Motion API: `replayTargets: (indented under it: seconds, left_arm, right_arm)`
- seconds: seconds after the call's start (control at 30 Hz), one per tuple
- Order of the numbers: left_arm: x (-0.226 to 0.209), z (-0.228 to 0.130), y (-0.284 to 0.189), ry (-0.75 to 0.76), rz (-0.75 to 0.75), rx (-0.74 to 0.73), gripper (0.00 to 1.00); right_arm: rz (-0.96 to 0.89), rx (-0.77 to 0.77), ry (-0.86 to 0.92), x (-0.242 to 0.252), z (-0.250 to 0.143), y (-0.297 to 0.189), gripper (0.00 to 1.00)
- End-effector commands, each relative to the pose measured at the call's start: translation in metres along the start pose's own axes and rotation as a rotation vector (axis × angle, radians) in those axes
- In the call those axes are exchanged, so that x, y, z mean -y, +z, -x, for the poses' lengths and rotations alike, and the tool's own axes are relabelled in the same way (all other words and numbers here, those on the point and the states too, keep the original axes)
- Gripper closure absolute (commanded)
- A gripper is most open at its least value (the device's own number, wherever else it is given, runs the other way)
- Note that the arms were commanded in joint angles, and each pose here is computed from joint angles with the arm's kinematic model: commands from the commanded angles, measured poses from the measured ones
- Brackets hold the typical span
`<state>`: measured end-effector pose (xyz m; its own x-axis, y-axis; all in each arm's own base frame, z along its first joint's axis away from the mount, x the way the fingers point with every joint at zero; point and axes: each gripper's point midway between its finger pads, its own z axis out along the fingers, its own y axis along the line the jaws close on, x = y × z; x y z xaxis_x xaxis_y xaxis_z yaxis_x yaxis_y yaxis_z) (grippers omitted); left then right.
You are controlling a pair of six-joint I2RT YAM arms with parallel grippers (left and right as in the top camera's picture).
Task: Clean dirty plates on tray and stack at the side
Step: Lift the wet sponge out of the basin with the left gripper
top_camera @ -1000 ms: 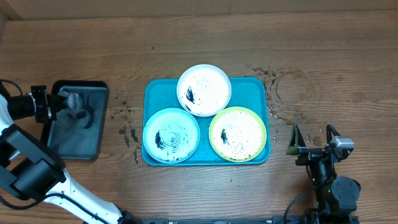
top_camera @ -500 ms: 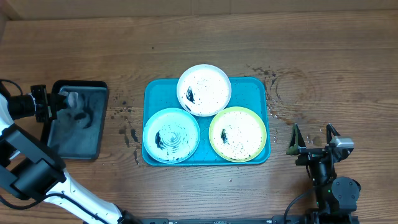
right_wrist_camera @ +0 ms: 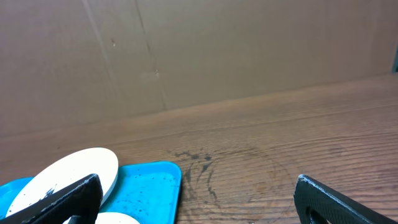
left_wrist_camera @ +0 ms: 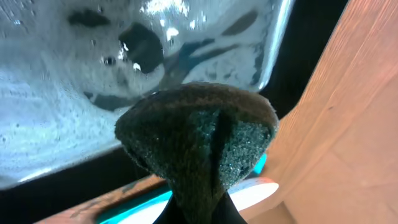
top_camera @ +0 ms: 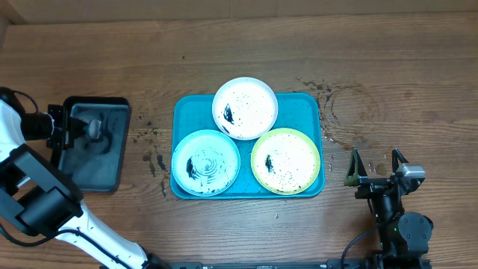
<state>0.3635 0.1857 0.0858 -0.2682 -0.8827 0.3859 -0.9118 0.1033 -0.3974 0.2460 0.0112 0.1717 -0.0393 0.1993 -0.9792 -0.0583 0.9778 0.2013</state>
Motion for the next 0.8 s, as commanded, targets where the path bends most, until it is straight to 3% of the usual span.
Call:
replayTargets:
  seconds: [0.0,0.17,0.43,0.77]
  left_arm:
    - [0.014,-0.009,-0.030,0.127,0.002,0.033,0.96]
    - [0.016,-0.008,-0.041,0.122,0.040,0.081,0.96]
    - [-0.025,0.008,0.014,0.081,0.204,0.101,0.96]
    - [0.020,-0.012,-0.060,0.208,0.165,0.232,0.96]
  right_arm:
    - [-0.004,0.007,0.007,0.001,-0.001,0.000,0.00]
    - [-0.004,0.007,0.007,0.001,-0.001,0.000,0.00]
    - [-0.004,0.007,0.007,0.001,-0.001,0.000,0.00]
    - [-0.004,0.006,0.007,0.001,-0.001,0.000,0.00]
